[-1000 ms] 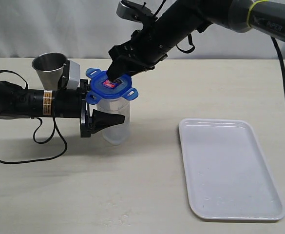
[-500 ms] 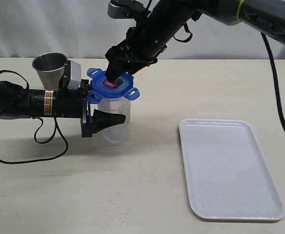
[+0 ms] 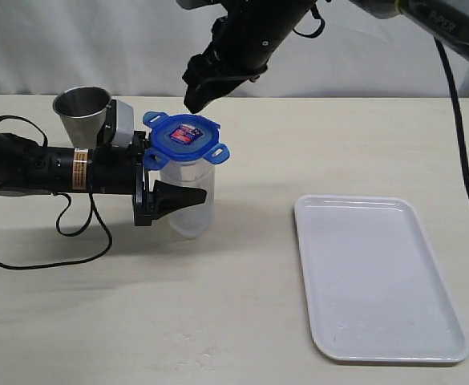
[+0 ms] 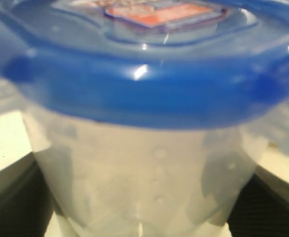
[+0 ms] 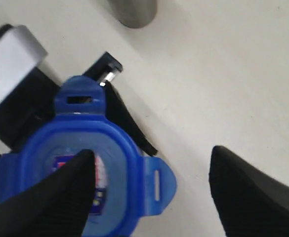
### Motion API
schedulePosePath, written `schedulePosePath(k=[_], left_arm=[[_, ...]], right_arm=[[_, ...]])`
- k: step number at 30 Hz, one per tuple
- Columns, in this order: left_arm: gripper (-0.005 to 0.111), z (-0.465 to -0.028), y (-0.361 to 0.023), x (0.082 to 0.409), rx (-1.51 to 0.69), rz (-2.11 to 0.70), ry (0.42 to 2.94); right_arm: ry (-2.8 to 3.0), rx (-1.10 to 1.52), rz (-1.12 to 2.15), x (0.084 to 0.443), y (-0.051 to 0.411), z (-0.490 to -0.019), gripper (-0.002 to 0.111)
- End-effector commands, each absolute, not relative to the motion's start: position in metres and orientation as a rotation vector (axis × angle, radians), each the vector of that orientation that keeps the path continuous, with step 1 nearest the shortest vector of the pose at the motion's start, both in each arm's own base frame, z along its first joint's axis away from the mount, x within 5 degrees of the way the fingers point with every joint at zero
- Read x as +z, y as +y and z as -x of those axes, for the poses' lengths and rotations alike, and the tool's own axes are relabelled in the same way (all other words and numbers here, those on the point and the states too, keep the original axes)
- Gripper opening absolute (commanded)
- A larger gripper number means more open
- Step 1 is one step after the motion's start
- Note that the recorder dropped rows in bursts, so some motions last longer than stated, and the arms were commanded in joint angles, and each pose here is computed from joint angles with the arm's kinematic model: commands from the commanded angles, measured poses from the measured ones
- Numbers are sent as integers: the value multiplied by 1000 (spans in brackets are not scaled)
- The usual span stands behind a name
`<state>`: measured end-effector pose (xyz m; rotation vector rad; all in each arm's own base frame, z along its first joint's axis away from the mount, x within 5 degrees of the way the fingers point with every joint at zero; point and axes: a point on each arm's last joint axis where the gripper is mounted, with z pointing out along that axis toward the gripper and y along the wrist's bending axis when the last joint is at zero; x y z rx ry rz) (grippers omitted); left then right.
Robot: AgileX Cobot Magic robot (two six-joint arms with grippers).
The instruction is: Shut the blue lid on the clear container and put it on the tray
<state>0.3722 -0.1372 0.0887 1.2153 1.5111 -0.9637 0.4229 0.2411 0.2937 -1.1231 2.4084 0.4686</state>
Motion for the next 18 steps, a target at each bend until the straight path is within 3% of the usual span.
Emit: schedulePosePath(k=[1, 8, 18], left_arm=[[0, -374, -131, 73, -859, -1255, 1633], [0, -374, -131, 73, -859, -1255, 1633], [0, -375, -131, 73, -858, -1247, 1635]], right_arm=[[2316, 521, 1230, 317, 270, -395, 62], [2363, 63, 1396, 286, 309, -360, 62], [2424, -11, 1455, 259, 316, -347, 62]])
